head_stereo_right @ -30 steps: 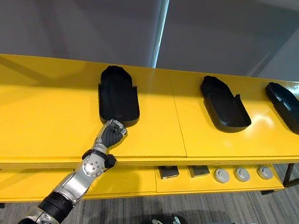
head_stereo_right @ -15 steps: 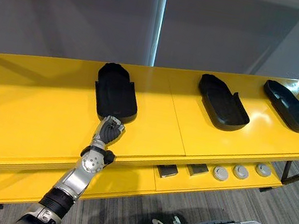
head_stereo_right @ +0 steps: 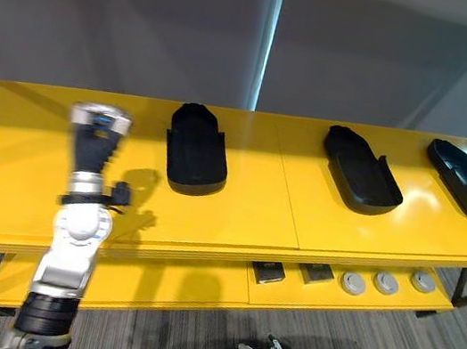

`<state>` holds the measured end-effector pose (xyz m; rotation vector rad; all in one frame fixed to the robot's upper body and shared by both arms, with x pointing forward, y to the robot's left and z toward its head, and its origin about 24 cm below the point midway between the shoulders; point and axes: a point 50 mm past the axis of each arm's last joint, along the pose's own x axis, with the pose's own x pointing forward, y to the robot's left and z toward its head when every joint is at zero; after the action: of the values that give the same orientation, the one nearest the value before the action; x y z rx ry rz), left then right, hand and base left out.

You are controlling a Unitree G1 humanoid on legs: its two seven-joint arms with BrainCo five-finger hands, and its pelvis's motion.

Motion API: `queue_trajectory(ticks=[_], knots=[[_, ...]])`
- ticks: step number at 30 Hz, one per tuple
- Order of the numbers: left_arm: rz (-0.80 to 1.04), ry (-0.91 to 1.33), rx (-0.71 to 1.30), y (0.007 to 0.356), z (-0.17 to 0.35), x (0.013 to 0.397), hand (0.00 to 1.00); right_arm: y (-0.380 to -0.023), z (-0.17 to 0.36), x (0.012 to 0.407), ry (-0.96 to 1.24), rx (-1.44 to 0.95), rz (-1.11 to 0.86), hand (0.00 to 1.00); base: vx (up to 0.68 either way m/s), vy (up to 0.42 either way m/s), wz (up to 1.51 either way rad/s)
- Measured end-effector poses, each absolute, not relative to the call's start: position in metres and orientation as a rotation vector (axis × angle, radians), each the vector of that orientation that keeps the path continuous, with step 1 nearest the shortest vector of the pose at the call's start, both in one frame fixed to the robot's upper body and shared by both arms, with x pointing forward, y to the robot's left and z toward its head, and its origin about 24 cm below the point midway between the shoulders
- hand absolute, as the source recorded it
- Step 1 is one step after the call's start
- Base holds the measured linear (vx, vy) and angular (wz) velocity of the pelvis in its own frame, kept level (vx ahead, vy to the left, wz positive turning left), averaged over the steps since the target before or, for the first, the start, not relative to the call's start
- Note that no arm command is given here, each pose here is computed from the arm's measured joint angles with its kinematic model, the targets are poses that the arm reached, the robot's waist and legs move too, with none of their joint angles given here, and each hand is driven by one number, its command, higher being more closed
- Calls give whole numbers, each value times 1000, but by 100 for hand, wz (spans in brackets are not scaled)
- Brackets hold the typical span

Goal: Walk over and take plastic housings, then place them on the shelf

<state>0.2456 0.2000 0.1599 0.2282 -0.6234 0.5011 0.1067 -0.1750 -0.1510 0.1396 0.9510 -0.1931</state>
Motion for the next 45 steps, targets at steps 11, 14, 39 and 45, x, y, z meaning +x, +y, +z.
queue_trajectory(ticks=[11,14,39,45], knots=[[1020,-7,77,306,28,136,0,-177,-148,107,929,167,-229,0,-36,-19,26],[942,270,62,295,-24,124,0,-175,-143,113,890,169,-223,0,0,0,0],[401,934,112,197,-141,94,0,-176,-146,106,917,158,-267,0,-8,-2,-6],[404,880,85,192,-135,107,0,-178,-135,135,832,142,-253,0,-50,-22,-58]])
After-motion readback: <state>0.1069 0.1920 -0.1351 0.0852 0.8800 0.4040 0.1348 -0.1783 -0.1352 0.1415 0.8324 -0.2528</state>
